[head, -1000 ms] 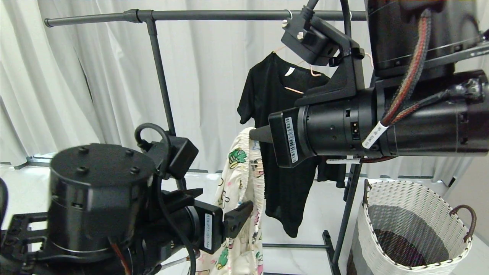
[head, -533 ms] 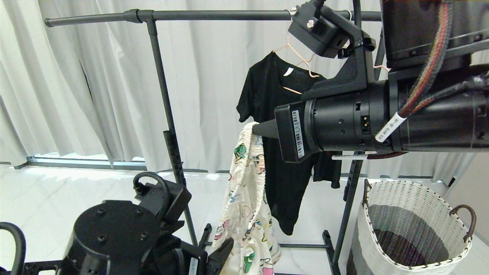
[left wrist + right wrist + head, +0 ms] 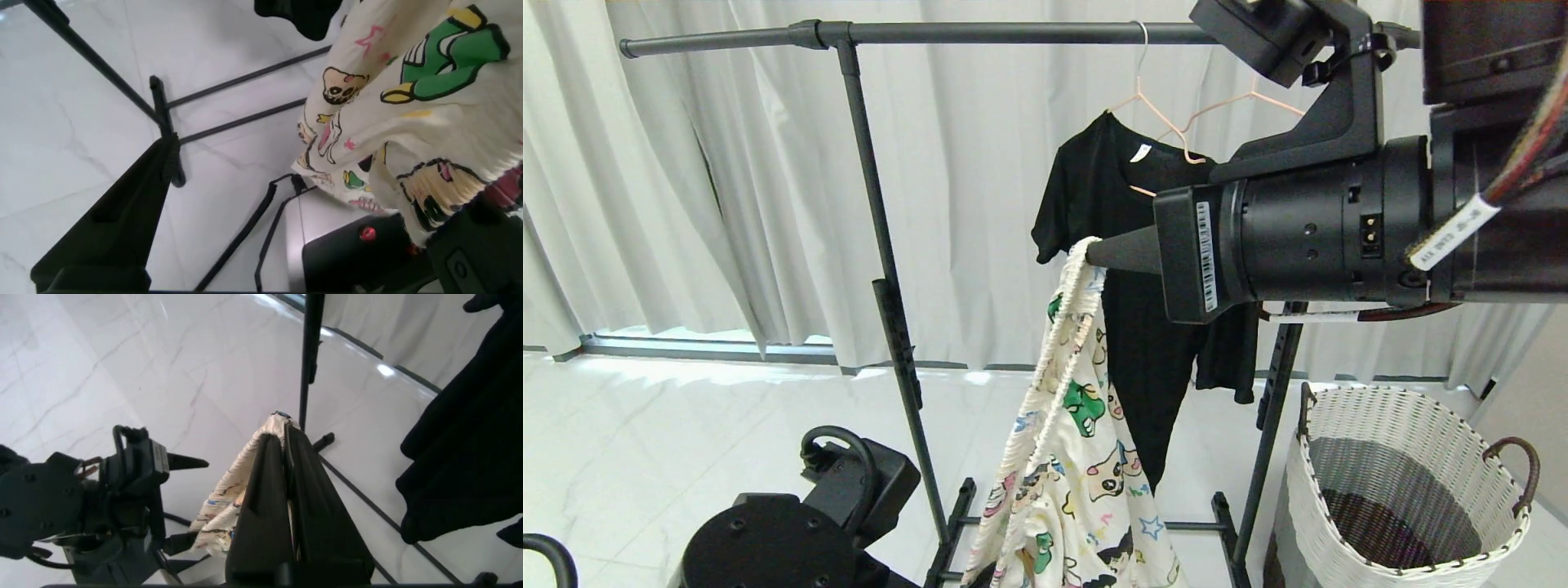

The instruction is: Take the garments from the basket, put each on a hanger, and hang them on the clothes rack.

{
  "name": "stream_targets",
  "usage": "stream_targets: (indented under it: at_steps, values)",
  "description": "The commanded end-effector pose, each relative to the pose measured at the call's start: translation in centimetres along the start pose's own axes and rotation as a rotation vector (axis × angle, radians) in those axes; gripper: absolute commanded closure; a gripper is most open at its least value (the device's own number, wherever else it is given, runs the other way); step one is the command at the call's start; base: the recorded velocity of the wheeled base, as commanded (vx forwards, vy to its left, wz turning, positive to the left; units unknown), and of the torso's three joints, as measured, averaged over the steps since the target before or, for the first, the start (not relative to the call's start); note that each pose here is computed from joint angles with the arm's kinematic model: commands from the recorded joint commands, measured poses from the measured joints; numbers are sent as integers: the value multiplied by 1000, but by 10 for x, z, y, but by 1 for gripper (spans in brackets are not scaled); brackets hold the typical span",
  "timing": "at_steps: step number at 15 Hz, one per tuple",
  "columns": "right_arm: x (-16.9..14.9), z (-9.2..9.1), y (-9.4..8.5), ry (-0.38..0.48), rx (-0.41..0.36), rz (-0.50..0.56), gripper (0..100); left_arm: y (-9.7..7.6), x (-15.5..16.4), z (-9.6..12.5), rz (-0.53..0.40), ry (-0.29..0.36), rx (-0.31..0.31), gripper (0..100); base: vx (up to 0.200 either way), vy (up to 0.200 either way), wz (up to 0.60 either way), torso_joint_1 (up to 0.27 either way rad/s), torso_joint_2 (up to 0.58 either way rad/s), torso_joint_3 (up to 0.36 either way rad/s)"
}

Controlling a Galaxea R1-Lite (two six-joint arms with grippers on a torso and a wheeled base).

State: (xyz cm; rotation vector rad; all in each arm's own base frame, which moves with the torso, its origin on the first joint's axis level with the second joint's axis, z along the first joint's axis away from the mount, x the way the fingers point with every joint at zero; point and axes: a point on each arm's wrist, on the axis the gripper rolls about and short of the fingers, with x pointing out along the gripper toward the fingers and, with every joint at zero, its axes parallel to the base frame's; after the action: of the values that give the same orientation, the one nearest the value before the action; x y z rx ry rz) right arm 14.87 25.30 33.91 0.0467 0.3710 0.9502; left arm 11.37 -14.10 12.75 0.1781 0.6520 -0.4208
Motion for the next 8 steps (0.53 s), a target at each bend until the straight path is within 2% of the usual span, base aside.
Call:
stream_targets:
  at_steps: [1, 2, 5, 7, 8]
  values:
    - [-3, 2, -3, -10, 4, -12, 100, -1, -5, 0, -12, -16, 5, 0, 0, 0, 0, 0, 0, 0]
    - [-2, 2, -4, -9, 4, -14, 100, -2, -6, 0, -13, -19, 8, 100, 0, 0, 0, 0, 0, 0]
    - [-9, -1, -14, -8, 12, -63, 100, -6, -9, 1, 68, -64, 34, 100, 0, 0, 0, 0, 0, 0]
    - [-27, -16, -25, 28, 17, -146, 100, -14, -19, 31, 53, -168, 60, 100, 0, 0, 0, 0, 0, 0]
    - [-42, -24, -29, 43, 18, -165, 100, -20, -23, 53, 42, -213, 50, 100, 0, 0, 0, 0, 0, 0]
